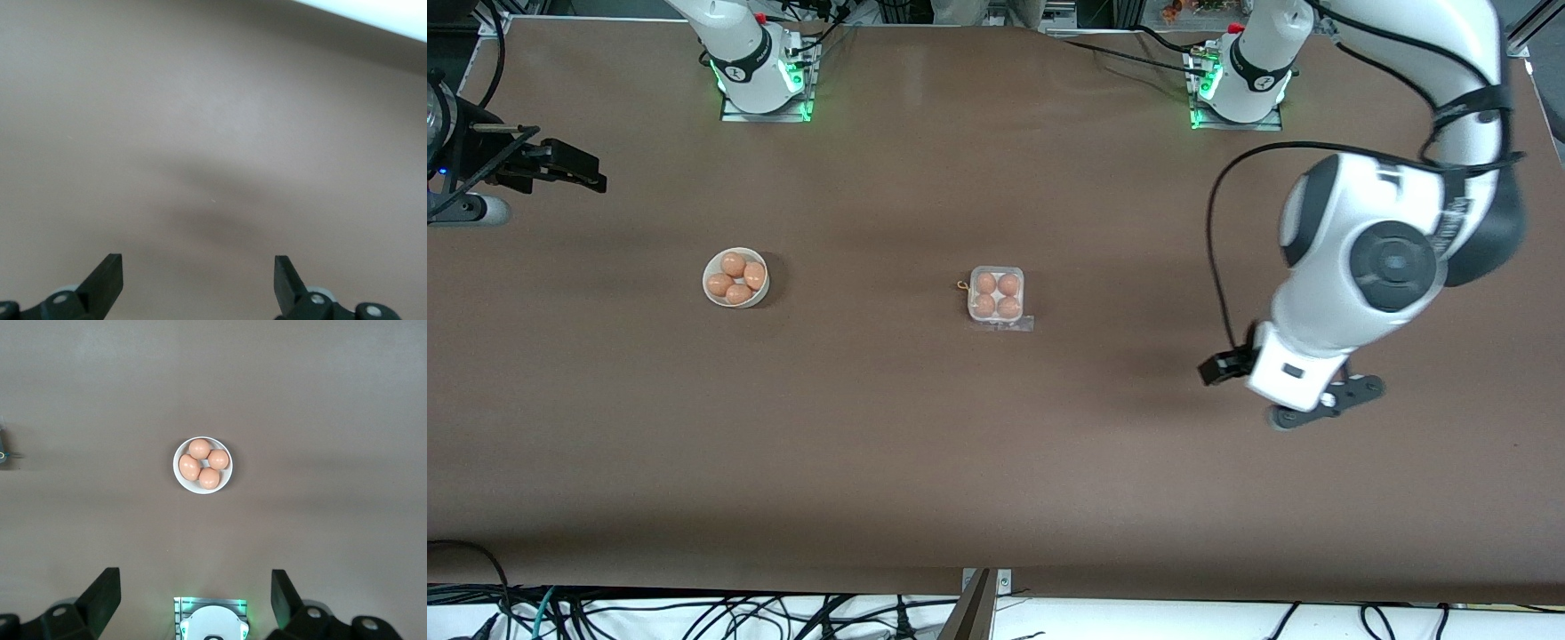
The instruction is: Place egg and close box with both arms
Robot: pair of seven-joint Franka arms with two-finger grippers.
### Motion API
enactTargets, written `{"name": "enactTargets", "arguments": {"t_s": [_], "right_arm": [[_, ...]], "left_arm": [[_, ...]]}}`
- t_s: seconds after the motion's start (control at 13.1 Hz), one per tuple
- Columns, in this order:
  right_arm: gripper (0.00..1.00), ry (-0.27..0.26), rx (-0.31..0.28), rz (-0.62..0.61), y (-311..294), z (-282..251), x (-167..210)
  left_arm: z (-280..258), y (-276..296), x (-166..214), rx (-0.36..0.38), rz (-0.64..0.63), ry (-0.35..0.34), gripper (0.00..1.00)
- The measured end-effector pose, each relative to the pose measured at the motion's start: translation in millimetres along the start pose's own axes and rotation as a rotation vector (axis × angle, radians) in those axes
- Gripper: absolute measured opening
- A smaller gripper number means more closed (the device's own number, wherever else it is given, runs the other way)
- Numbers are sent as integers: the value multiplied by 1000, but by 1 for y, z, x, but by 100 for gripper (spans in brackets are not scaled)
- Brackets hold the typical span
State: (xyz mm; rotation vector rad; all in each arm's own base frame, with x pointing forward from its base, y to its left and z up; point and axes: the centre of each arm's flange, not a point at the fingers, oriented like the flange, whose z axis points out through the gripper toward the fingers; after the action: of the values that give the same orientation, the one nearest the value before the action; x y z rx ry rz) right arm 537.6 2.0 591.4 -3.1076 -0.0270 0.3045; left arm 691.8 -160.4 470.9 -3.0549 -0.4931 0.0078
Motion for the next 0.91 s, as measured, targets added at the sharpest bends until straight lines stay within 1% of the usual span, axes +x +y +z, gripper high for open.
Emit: {"name": "enactTargets", "arguments": {"t_s": [0.08, 0.3, 0.46, 0.69, 0.84, 0.91], "right_arm": [[100, -1, 0, -4, 0, 0, 0], [100, -14, 0, -7, 0, 1, -1], [100, -16, 0, -11, 0, 2, -1], [100, -18, 1, -15, 0, 2, -1], [100, -19, 1, -16, 0, 2, -1], [100, -19, 1, -16, 0, 2, -1]], "left_arm": [[-11, -17, 5, 0, 32, -6, 100], [-43, -63, 13, -12, 188, -6, 100], [-63, -91, 13, -21, 252, -2, 100], [-86, -140, 6, -28, 281, -9, 100], [-99, -163, -8, 1, 276, -14, 100], [-105, -169, -17, 4, 276, -21, 100]]}}
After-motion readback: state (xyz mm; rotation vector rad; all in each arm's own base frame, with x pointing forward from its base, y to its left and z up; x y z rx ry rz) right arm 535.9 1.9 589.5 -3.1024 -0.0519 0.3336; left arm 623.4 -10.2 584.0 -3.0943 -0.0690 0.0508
